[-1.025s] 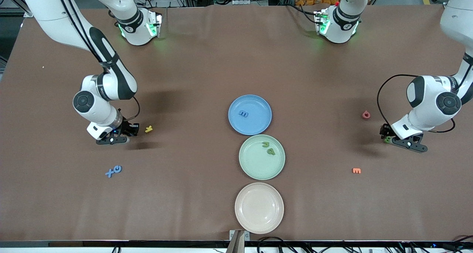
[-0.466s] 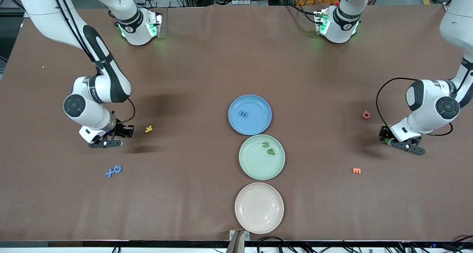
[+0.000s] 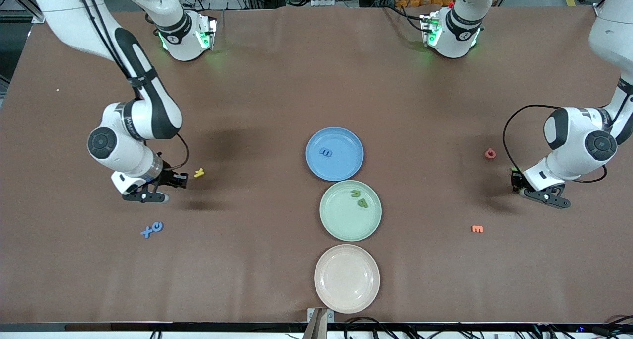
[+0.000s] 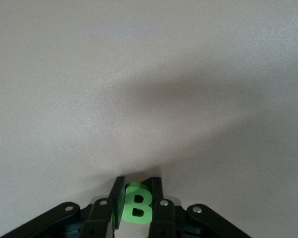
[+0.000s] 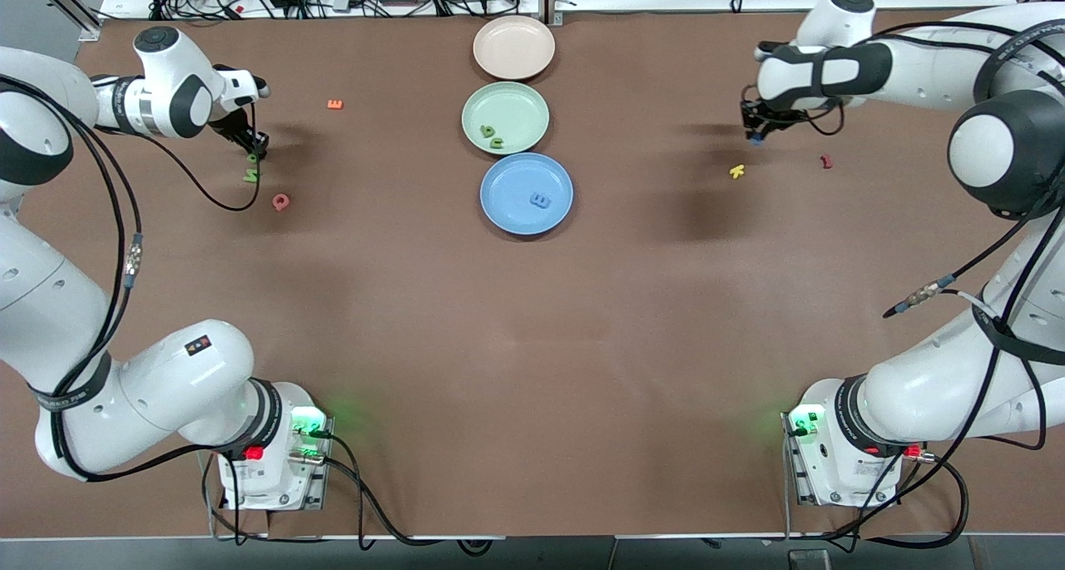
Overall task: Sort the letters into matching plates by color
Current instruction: 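Carry the blue a to the blue plate while the left gripper grasps B, then release the a on the blue plate while the left gripper drops B on green plate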
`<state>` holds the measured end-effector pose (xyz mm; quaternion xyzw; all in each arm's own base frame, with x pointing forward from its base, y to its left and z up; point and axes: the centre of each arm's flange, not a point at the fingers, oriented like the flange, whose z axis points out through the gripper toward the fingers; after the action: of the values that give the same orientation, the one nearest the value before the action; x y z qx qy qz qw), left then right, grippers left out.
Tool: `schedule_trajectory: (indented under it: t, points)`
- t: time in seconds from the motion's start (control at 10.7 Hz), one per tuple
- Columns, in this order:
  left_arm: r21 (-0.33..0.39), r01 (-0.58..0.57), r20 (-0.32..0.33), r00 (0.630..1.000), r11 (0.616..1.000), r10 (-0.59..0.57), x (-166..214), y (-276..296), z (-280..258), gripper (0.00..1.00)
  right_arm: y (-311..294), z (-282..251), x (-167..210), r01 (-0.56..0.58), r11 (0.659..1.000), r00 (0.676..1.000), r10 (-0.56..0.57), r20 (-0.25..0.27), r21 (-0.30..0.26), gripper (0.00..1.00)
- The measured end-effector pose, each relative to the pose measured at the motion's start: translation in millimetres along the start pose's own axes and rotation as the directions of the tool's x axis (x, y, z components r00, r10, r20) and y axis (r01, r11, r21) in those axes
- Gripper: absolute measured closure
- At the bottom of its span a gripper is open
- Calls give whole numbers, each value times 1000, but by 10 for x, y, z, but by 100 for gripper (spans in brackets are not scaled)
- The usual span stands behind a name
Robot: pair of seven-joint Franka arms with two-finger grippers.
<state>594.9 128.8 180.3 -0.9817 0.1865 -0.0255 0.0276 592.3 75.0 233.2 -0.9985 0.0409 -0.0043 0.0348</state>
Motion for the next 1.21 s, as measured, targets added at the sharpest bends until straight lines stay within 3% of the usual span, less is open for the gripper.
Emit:
schedule_trajectory:
  t: [0.19,0.37,0.84,1.21]
  points:
    - [-2,4,0,1000,1000,-4,0,-6,1,74,-558,-91,-39,-61,997,998,61,7,50,73]
    - [-2,5,0,1000,1000,-5,0,-10,0,74,-1172,-140,-183,-119,991,993,118,14,62,73]
    - [0,13,33,999,1000,-13,61,-104,-65,74,-2722,-63,-938,-208,978,975,205,85,31,73]
    - [-62,91,10,996,994,-90,556,196,-503,74,-3533,94,-1250,-203,978,976,199,89,38,73]
